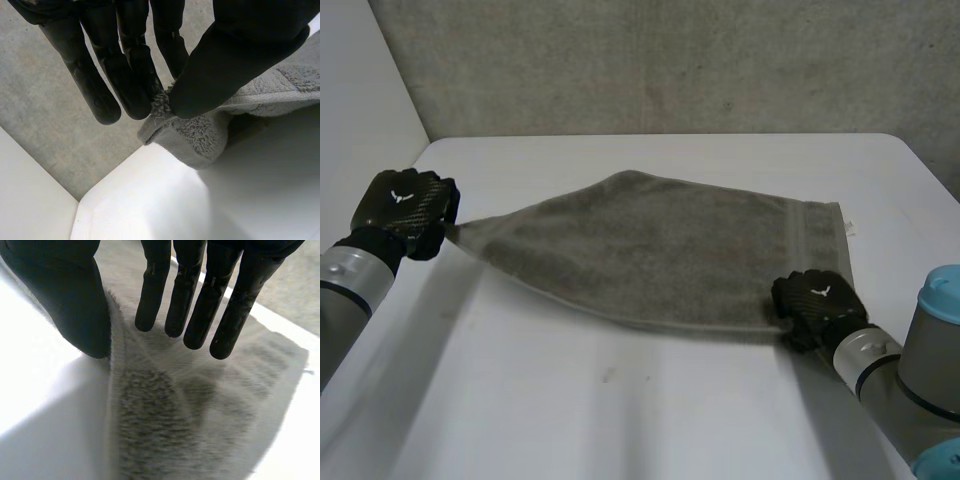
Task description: Fold the towel.
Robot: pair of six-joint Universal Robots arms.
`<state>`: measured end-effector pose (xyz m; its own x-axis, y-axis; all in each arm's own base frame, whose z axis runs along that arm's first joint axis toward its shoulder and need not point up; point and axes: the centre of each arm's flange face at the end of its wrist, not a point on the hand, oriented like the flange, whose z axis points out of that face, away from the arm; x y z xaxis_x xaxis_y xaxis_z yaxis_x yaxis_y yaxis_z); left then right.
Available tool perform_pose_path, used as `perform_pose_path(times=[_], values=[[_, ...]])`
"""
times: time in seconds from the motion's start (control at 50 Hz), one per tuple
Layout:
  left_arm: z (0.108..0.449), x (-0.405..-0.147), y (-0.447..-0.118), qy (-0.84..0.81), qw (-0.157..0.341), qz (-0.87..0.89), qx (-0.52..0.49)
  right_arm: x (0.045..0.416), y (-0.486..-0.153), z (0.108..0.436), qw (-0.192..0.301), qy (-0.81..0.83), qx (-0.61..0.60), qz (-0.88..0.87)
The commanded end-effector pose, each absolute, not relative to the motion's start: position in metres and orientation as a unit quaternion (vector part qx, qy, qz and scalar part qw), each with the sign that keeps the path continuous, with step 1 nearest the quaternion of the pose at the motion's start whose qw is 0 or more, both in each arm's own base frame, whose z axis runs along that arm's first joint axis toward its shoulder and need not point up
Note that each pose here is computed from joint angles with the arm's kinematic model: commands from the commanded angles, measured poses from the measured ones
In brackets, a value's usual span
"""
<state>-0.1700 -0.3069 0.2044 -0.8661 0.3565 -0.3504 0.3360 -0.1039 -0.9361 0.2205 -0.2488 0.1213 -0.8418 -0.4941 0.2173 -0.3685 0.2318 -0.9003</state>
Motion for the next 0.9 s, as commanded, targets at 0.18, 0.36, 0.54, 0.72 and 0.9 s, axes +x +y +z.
perform_pose_path(times=[0.18,0.36,0.54,0.72,0.9], values=[[0.2,-0.17,-0.288,-0.69,0.013,0.673,-0.267,0.187,-0.245,0.141,-0.038,0.8,-0.336,-0.496],[0.239,-0.171,-0.262,-0.691,0.008,0.666,-0.283,0.183,-0.234,0.233,-0.088,0.741,-0.399,-0.532],[0.368,-0.173,-0.245,-0.564,-0.014,0.784,-0.259,0.183,-0.222,0.387,-0.119,0.627,-0.36,-0.681],[0.386,-0.176,-0.252,-0.598,0.032,0.765,-0.236,0.179,-0.247,0.376,-0.104,0.687,-0.394,-0.601],[0.31,-0.199,-0.297,-0.693,0.072,0.666,-0.266,0.187,-0.288,0.309,-0.085,0.736,-0.437,-0.511]])
